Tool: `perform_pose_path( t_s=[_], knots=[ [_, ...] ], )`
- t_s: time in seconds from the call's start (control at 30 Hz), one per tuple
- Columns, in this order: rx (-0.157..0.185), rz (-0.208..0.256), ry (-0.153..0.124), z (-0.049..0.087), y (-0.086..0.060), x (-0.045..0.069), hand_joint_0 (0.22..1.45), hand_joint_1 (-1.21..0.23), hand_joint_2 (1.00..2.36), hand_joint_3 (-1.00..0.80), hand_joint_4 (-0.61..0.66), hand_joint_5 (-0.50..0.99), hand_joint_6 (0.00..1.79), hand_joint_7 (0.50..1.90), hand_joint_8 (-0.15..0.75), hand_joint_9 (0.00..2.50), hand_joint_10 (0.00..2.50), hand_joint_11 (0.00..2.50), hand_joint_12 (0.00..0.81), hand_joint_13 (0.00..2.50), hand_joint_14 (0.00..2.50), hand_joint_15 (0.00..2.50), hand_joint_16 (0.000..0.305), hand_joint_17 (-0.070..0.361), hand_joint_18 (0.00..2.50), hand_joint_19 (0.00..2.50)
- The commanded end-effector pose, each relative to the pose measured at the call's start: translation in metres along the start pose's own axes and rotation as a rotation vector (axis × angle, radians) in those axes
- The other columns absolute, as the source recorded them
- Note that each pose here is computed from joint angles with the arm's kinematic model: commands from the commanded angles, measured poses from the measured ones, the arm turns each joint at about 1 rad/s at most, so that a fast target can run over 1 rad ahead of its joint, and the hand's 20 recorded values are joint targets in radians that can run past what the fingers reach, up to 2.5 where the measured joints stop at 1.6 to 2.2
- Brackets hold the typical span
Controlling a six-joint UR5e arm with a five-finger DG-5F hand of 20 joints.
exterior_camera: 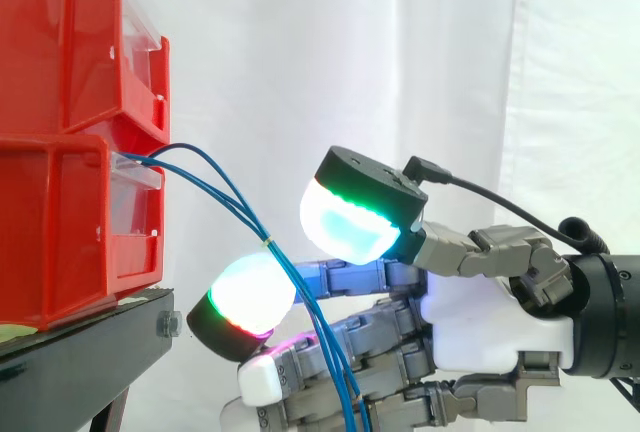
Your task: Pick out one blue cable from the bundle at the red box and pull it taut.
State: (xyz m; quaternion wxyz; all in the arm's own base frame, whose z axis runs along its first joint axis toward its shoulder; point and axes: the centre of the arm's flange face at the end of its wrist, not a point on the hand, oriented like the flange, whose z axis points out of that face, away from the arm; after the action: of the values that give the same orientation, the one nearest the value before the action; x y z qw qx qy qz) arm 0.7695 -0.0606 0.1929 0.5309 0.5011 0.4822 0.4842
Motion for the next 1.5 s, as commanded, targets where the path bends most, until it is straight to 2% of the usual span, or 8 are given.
perform_pose_path(
  t_s=[0.0,0.27,0.53,0.73,0.97,1.1,1.23,1.47],
  knots=[
    [-0.013,0.001,0.005,0.002,0.002,0.000,0.62,-0.58,1.01,-0.41,0.02,-0.08,0.50,1.22,0.184,0.85,0.01,0.26,0.264,0.59,0.01,0.27,0.039,0.088,0.32,0.42],
    [-0.028,-0.016,0.010,0.005,0.008,0.004,0.62,-0.64,1.01,-0.36,-0.01,-0.09,0.51,1.30,0.172,0.86,0.01,0.31,0.270,0.62,0.01,0.30,0.039,0.088,0.35,0.44],
    [-0.028,-0.023,0.012,0.005,0.008,0.006,0.61,-0.66,1.01,-0.33,0.01,-0.14,0.75,0.88,0.183,0.87,0.02,0.37,0.280,0.65,0.01,0.32,0.039,0.088,0.39,0.47],
    [-0.030,-0.022,0.018,0.005,0.008,0.002,0.59,-0.65,1.02,-0.19,0.02,-0.17,0.87,0.82,0.203,0.89,0.02,0.45,0.287,0.66,0.01,0.34,0.040,0.091,0.40,0.48],
    [-0.031,-0.021,0.033,0.007,0.013,0.000,0.59,-0.63,1.02,-0.14,0.03,-0.17,0.90,0.81,0.214,0.92,0.02,0.49,0.290,0.67,0.02,0.35,0.041,0.092,0.41,0.49],
    [-0.030,-0.020,0.047,0.008,0.015,-0.002,0.60,-0.64,1.02,-0.21,0.06,-0.17,0.89,0.78,0.216,0.93,0.02,0.50,0.292,0.67,0.01,0.36,0.041,0.092,0.41,0.51],
    [-0.035,-0.018,0.050,0.009,0.017,-0.004,0.54,-0.62,1.00,-0.48,0.08,-0.16,0.85,0.77,0.225,0.95,0.02,0.49,0.301,0.69,0.02,0.35,0.043,0.098,0.44,0.51],
    [-0.032,-0.017,0.052,0.010,0.019,-0.007,0.47,-0.61,1.00,-0.50,0.11,-0.14,0.83,0.78,0.247,0.98,0.02,0.48,0.325,0.71,0.01,0.34,0.049,0.109,0.48,0.49]
  ],
)
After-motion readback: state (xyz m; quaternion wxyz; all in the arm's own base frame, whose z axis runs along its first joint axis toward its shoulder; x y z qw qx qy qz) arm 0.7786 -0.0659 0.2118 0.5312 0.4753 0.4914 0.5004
